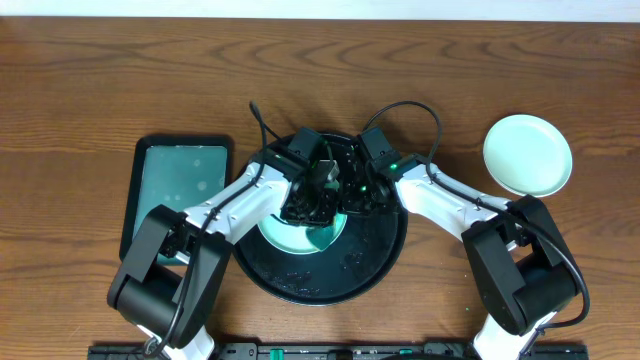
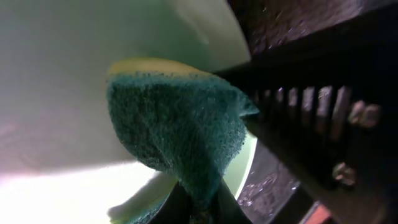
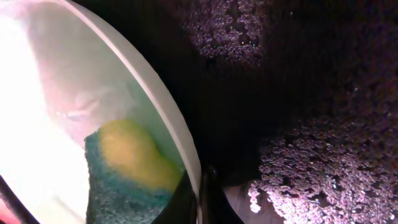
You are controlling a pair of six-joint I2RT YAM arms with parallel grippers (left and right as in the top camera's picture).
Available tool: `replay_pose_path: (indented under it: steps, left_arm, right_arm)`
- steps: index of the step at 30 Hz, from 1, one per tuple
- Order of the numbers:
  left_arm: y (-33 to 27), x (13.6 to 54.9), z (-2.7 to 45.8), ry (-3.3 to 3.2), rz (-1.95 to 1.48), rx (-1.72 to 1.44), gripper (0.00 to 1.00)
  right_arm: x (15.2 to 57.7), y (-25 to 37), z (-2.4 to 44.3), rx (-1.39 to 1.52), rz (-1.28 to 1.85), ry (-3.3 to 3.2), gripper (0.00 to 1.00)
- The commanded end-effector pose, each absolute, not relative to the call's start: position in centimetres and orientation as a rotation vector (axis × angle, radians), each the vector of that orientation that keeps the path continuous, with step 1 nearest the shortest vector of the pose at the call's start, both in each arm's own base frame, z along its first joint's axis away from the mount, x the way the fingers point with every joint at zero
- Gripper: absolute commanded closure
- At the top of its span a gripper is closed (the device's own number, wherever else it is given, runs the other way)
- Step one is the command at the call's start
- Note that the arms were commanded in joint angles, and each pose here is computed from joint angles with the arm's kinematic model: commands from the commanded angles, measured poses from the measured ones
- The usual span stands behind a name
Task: Clean dirty plates on tray and stack at the side
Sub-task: 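Scrub the green plate's smear with the sponge in the left gripper, then return the sponge to the water tray with the left gripper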
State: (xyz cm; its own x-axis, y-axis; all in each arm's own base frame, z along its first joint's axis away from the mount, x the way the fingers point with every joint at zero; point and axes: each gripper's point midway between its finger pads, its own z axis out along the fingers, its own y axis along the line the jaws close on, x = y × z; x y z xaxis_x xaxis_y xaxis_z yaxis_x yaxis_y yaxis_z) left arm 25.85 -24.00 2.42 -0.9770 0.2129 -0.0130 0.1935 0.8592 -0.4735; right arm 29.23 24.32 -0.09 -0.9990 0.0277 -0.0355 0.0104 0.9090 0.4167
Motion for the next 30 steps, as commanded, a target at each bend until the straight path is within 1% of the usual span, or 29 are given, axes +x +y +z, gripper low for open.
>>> replay_pose_path:
  steps: [1, 4, 9, 15, 18, 24, 27, 30]
  left_arm:
    - [-25.0, 25.7, 2.5, -2.929, 0.862, -0.231, 0.93]
    - [-24.5, 26.7, 3.4, -2.959, 0.894, -0.207, 0.93]
    - [-22.9, 28.8, 6.2, -3.049, 0.954, -0.145, 0.93]
    - [-17.5, 30.9, 9.2, -3.220, 0.832, 0.075, 0.93]
    - [-13.8, 31.0, 10.0, -3.292, 0.672, 0.205, 0.93]
    - [-4.4, 30.1, 9.2, -3.334, 0.102, 0.492, 0.93]
    - [-1.9, 30.0, 8.8, -3.318, 0.011, 0.530, 0.93]
    - [0.6, 30.4, 8.8, -3.314, -0.045, 0.640, 0.93]
  right_arm:
    - [27.1, 21.9, -3.8, 0.056, 0.465, 3.137, 0.99]
    - [27.1, 21.9, -3.8, 0.055, 0.465, 3.137, 0.99]
    - [27.1, 22.0, -3.8, 0.055, 0.466, 3.136, 0.99]
    - [27.2, 22.0, -3.8, 0.054, 0.466, 3.135, 0.99]
    - [27.2, 22.0, -3.8, 0.054, 0.467, 3.135, 0.99]
    - [27.2, 22.0, -3.8, 0.054, 0.467, 3.135, 0.99]
    - [27.2, 22.0, -3.8, 0.054, 0.467, 3.134, 0.99]
    - [27.2, 22.0, -3.8, 0.053, 0.467, 3.134, 0.99]
